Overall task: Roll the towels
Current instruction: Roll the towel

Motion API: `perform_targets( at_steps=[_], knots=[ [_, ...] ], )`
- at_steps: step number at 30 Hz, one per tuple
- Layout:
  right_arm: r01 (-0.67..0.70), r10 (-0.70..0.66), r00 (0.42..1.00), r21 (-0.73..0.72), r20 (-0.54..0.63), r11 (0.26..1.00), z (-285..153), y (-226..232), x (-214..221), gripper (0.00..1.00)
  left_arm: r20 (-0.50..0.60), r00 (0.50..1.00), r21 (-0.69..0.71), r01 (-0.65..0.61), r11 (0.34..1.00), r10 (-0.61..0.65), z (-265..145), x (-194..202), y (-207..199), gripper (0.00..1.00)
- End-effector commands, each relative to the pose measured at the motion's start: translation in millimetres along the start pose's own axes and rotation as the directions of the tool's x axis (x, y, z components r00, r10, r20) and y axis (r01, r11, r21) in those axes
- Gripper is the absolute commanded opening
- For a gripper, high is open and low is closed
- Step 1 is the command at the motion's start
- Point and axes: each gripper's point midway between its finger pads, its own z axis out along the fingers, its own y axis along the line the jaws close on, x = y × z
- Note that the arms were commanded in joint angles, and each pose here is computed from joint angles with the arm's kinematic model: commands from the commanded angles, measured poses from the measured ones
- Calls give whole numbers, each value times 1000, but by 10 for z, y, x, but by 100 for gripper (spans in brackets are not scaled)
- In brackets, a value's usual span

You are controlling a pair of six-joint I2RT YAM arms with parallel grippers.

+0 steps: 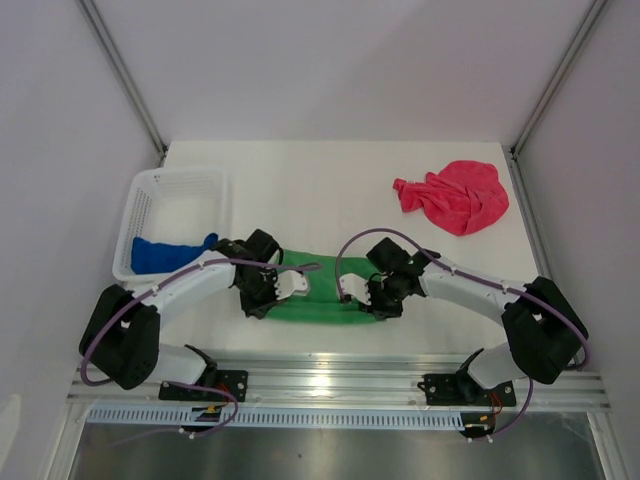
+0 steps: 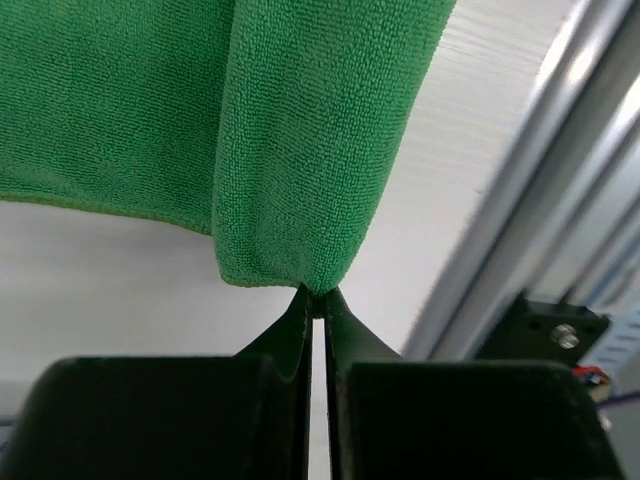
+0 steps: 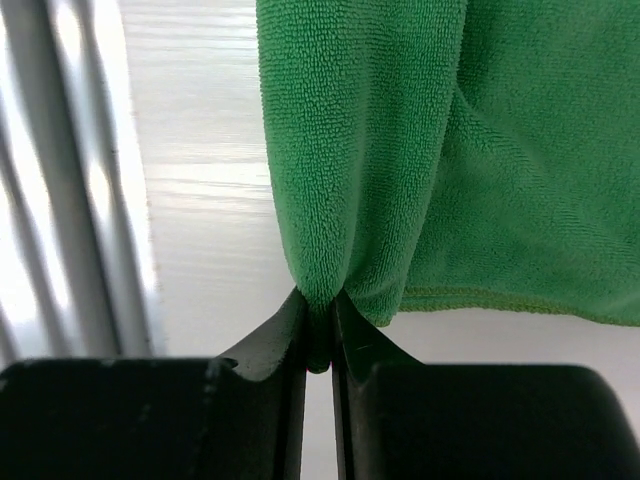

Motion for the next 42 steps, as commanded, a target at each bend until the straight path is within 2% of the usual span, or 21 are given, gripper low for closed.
perform_targets(
  at_steps=[1, 6, 11, 18, 21, 22, 24, 26, 29, 30, 32, 37, 40, 42],
  knots=[
    [-52, 55, 998, -158, 12, 986, -224, 406, -95, 13, -9, 999, 140, 40, 989, -39, -195, 72, -366, 1],
    [-99, 99, 995, -181, -6, 979, -229, 383, -112, 14, -1, 999, 179, 46, 983, -47, -208, 0, -359, 1],
    [-241, 249, 968, -138, 41, 961, -154, -7, -98, 19, 5, 989, 164, 144, 976, -147, -170, -83, 67, 3],
    [-342, 351, 929, -93, 113, 935, -82, -339, -91, 19, 28, 978, 181, 200, 963, -208, -43, -211, 287, 7],
    [-378, 383, 918, -69, 106, 923, -65, -408, -30, 25, -4, 975, 179, 217, 960, -220, 37, -161, 320, 5],
    [-382, 388, 916, -71, 106, 921, -61, -415, -31, 33, -5, 975, 169, 218, 961, -220, 55, -155, 349, 4],
    [-390, 395, 913, -64, 100, 919, -55, -422, -15, 37, -24, 971, 159, 237, 958, -237, 87, -120, 379, 5],
    [-405, 407, 909, -39, 86, 914, -50, -456, 35, 38, -26, 969, 149, 247, 958, -246, 91, -136, 424, 8],
    [-434, 432, 898, 0, 86, 901, -77, -534, 54, 39, -16, 964, 110, 266, 958, -266, 52, -179, 525, 19],
    [-441, 437, 895, 35, 84, 897, -89, -595, 78, 39, -3, 961, 91, 277, 957, -278, 10, -217, 569, 28],
    [-459, 451, 887, 84, 96, 885, -153, -669, 87, 39, 31, 955, 37, 294, 955, -296, -92, -294, 705, 34],
    [-446, 422, 895, 266, 147, 854, -403, -912, 96, 41, 122, 942, -49, 319, 946, -312, -398, -425, 865, 42],
    [-410, 360, 911, 355, 201, 840, -591, -961, 40, 44, 174, 940, -66, 310, 948, -295, -556, -487, 831, 43],
    [-340, 270, 937, 396, 222, 853, -664, -871, -58, 46, 199, 940, -49, 293, 955, -278, -580, -500, 739, 43]
  ],
)
